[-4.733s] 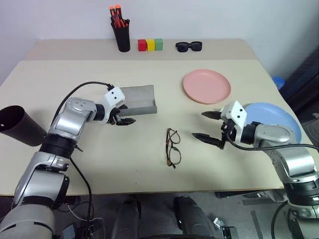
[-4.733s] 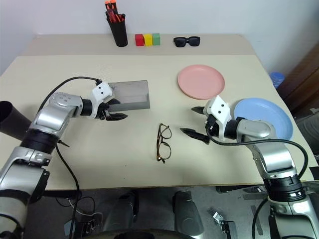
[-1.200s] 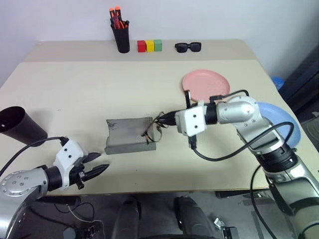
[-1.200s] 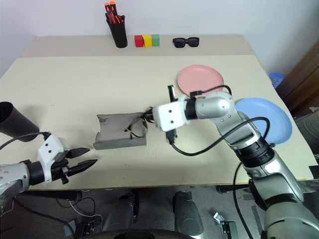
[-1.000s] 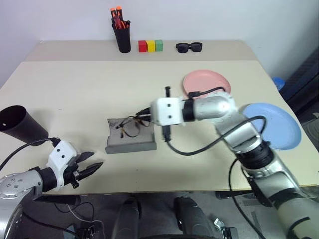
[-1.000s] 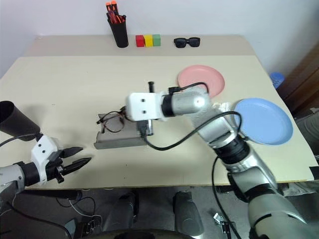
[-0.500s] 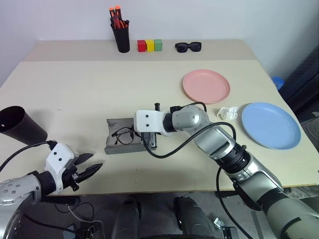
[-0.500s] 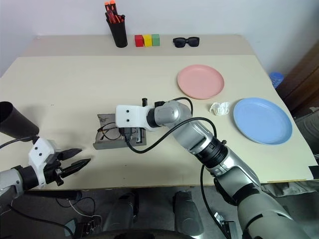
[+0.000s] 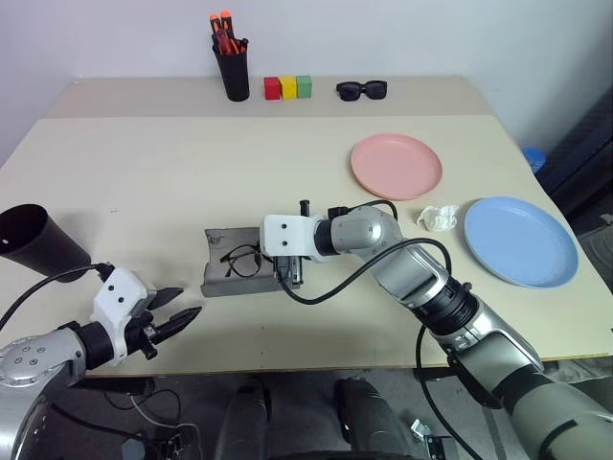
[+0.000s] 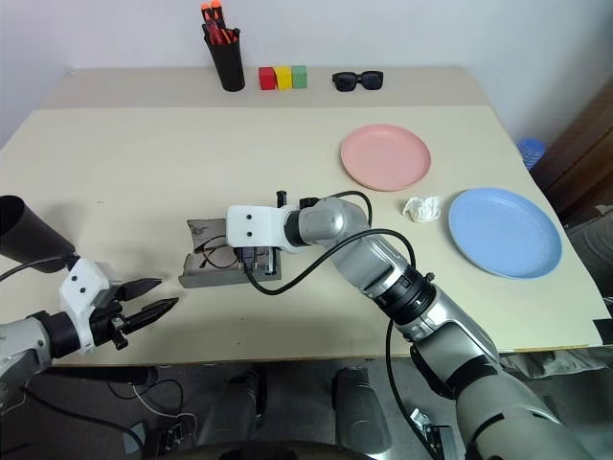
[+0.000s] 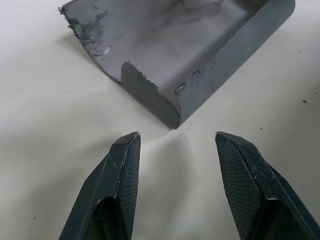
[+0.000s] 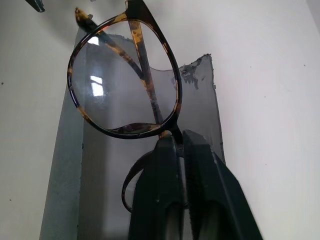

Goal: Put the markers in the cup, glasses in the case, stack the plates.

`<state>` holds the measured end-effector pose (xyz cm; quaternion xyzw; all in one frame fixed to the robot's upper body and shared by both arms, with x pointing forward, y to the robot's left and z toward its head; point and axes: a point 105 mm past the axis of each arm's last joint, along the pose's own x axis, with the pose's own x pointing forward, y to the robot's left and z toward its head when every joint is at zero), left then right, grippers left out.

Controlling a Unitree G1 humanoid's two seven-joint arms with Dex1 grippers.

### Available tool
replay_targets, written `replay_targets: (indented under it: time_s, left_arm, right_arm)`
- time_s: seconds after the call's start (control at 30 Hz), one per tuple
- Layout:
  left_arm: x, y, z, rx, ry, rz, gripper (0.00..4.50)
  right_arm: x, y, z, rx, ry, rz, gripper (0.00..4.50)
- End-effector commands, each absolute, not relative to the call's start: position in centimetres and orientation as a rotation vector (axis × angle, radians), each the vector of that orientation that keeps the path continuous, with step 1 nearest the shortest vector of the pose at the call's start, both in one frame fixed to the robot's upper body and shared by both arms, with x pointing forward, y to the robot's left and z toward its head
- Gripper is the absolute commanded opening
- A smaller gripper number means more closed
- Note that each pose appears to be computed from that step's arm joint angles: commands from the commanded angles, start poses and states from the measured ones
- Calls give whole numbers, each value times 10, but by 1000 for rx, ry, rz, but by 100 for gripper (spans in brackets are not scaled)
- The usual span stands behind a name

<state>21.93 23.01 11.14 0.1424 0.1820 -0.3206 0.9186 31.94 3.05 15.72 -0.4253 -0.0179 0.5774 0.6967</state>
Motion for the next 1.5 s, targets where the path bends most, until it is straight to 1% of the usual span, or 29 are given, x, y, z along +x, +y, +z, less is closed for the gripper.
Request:
replay_targets:
  time_s: [0.03, 0.1, 0.17, 0.23, 0.27, 0.33, 0.43, 0.63, 0.77, 0.83, 0.9, 0.97, 1.03, 1.07, 1.3, 1.5]
  left_arm:
    - [220, 225, 118, 301, 346, -674, 244]
    - [220, 225, 118, 299, 346, -673, 244]
    - [220, 224, 118, 298, 346, -672, 244]
    - [220, 224, 118, 294, 345, -671, 244]
    - [220, 224, 119, 292, 344, -670, 244]
    - [220, 224, 119, 289, 344, -668, 244]
    - [220, 224, 119, 284, 345, -668, 244]
    - [220, 223, 119, 275, 346, -667, 244]
    - [222, 223, 121, 274, 341, -665, 244]
    - [222, 223, 122, 272, 339, -664, 244]
    - [222, 223, 122, 270, 339, -664, 244]
    - [221, 223, 123, 264, 339, -665, 244]
    - [221, 223, 123, 259, 339, -666, 244]
    - [221, 224, 124, 259, 341, -665, 244]
    - [223, 240, 127, 253, 342, -606, 244]
    - [221, 246, 127, 247, 346, -582, 244]
  right_arm:
    - [318, 32, 170, -945, -115, 1282, 203]
    - [317, 32, 174, -949, -151, 1290, 297]
    - [314, 32, 178, -900, -158, 1313, 297]
    - [310, 32, 183, -797, -143, 1356, 297]
    - [306, 31, 189, -704, -124, 1392, 297]
    - [301, 28, 199, -499, -49, 1443, 297]
    - [305, 21, 205, -313, 57, 1450, 297]
    - [297, 21, 205, -126, 171, 1482, 297]
    - [307, 25, 196, -170, 175, 1417, 297]
    - [316, 24, 189, -233, 161, 1362, 297]
    - [320, 23, 183, -296, 153, 1348, 297]
    - [319, 22, 179, -326, 156, 1372, 352]
    - [317, 22, 177, -344, 160, 1397, 432]
    - [317, 22, 175, -360, 163, 1409, 447]
    - [321, 29, 168, -527, 103, 1462, 447]
    - [322, 37, 161, -507, 128, 1514, 447]
